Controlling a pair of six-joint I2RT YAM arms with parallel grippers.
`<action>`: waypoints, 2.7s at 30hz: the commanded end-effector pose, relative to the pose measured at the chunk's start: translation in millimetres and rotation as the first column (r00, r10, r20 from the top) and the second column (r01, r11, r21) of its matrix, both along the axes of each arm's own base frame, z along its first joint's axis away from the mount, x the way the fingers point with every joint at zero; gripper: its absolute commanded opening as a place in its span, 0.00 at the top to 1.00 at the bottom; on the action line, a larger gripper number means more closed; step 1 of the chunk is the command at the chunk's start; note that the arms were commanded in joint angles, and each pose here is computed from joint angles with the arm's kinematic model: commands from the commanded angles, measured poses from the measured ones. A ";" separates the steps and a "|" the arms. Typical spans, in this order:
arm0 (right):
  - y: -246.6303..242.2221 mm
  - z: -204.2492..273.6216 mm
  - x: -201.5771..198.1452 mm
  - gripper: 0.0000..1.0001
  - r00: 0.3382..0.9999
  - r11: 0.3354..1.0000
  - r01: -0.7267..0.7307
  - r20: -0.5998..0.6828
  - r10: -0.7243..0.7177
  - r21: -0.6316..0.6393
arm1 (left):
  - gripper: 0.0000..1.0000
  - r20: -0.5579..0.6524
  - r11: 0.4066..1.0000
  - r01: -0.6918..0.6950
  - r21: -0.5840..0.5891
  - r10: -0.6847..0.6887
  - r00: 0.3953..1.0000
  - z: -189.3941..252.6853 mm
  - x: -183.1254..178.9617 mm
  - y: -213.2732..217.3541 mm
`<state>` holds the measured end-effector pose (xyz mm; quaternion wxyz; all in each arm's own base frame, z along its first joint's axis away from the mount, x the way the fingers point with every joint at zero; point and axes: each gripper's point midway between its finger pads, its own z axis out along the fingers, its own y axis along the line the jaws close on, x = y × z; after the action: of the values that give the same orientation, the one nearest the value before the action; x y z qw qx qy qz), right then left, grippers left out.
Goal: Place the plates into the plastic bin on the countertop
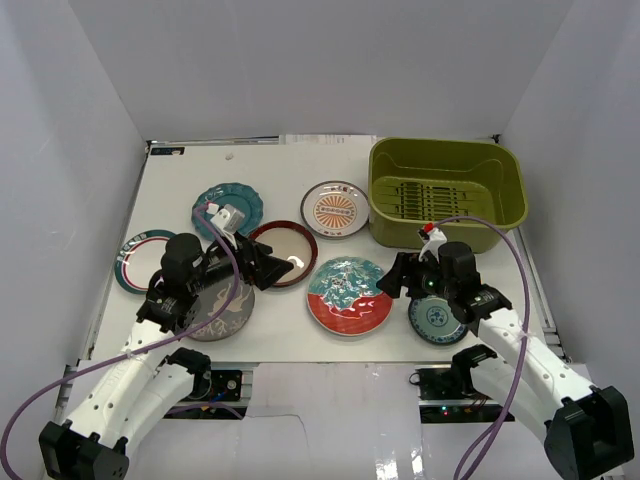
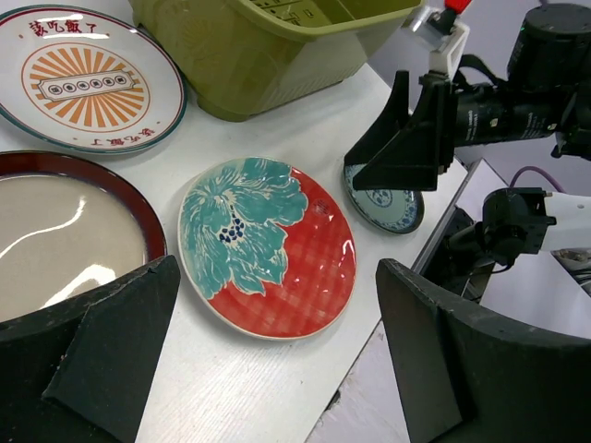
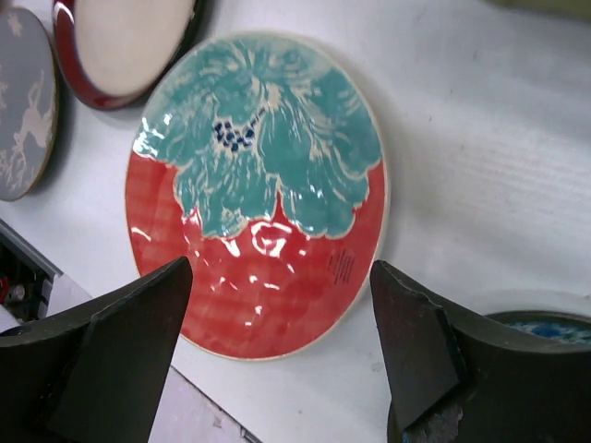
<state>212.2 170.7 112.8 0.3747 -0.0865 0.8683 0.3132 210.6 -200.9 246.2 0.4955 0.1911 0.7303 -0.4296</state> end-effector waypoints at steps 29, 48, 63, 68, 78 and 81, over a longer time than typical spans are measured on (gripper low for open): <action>15.8 -73.0 -4.4 0.45 0.976 0.982 -0.018 -0.211 0.058 0.187 | 0.02 -0.125 0.999 0.018 0.049 -0.012 0.992 -22.6 -0.8 -4.2; 25.7 -11.8 -8.6 0.92 0.993 0.947 -0.050 -0.086 0.081 0.316 | 0.02 -0.086 0.999 -0.015 0.040 0.019 0.996 -13.0 -0.8 0.5; 31.3 220.3 13.8 0.92 0.952 0.831 -0.192 0.305 0.028 0.522 | 0.02 -0.061 0.948 -0.304 0.095 0.310 0.949 -10.1 23.1 40.1; -26.7 259.7 90.3 0.92 0.906 0.862 0.019 0.357 -0.230 0.506 | 0.02 -0.071 0.944 -0.318 0.092 0.325 0.943 -11.2 20.6 41.1; -154.0 248.9 199.2 0.92 0.677 0.780 0.553 0.388 -0.626 0.294 | 0.02 -0.074 0.950 -0.295 0.103 0.303 0.950 -13.4 14.9 35.3; -170.3 220.0 218.6 0.92 0.674 0.756 0.612 0.347 -0.653 0.232 | 0.02 -0.080 0.953 -0.282 0.110 0.291 0.953 -15.7 13.4 32.0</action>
<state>413.0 19.7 279.4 0.5632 0.1799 0.7782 0.2119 224.7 -167.2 216.2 0.4977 0.0858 0.8007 -0.3222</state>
